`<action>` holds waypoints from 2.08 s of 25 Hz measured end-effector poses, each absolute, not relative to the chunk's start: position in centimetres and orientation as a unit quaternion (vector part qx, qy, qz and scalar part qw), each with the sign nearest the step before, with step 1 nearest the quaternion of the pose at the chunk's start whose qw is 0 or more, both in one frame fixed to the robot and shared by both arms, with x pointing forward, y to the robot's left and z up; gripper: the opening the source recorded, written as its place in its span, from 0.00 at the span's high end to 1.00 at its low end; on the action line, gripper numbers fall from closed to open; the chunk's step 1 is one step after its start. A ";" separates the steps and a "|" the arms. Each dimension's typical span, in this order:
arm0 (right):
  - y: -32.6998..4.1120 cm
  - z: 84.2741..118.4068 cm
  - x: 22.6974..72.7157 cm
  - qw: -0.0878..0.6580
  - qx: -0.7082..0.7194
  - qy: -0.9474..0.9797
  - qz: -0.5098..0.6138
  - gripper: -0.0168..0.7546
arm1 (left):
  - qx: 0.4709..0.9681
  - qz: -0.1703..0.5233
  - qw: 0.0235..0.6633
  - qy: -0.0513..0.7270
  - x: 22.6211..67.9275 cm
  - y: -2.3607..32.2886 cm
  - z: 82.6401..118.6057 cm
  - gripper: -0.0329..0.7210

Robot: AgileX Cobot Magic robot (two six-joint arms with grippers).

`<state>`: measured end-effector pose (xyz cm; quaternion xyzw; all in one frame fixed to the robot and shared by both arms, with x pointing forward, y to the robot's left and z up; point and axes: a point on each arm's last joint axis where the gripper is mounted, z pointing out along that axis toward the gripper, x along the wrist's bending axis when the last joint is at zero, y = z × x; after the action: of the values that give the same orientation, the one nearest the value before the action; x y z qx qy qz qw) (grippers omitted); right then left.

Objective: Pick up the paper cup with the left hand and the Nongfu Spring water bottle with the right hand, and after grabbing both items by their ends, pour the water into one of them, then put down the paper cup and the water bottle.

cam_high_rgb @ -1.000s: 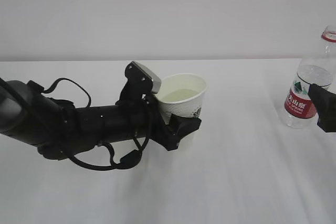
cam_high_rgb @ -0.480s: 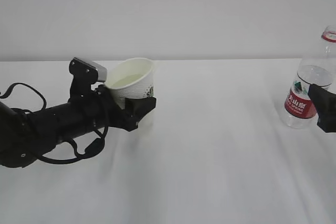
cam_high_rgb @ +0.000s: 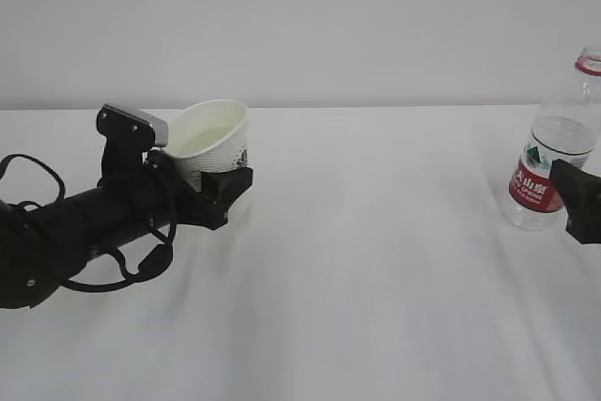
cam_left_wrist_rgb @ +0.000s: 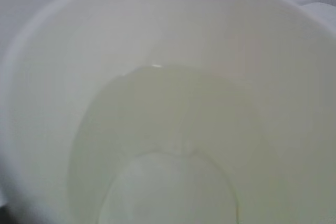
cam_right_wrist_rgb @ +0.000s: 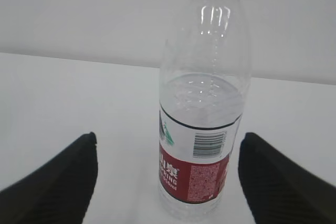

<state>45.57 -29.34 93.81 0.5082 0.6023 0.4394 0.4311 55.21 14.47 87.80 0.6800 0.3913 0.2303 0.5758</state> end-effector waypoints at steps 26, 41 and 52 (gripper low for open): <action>-29.3 93.8 45.6 0.430 0.509 0.603 0.439 0.18 | 0.602 0.342 0.487 0.533 53.5 19.4 86.1 0.27; -29.3 93.8 45.6 0.430 0.509 0.603 0.438 0.19 | 0.583 0.355 0.479 0.553 53.7 19.9 86.1 0.28; -29.3 93.8 45.6 0.430 0.509 0.603 0.438 0.20 | 0.585 0.354 0.475 0.553 54.0 19.8 85.5 0.28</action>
<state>45.56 -29.35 93.77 0.5091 0.6033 0.4382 0.4300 53.98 19.77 85.55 0.5851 0.5533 0.3543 0.4755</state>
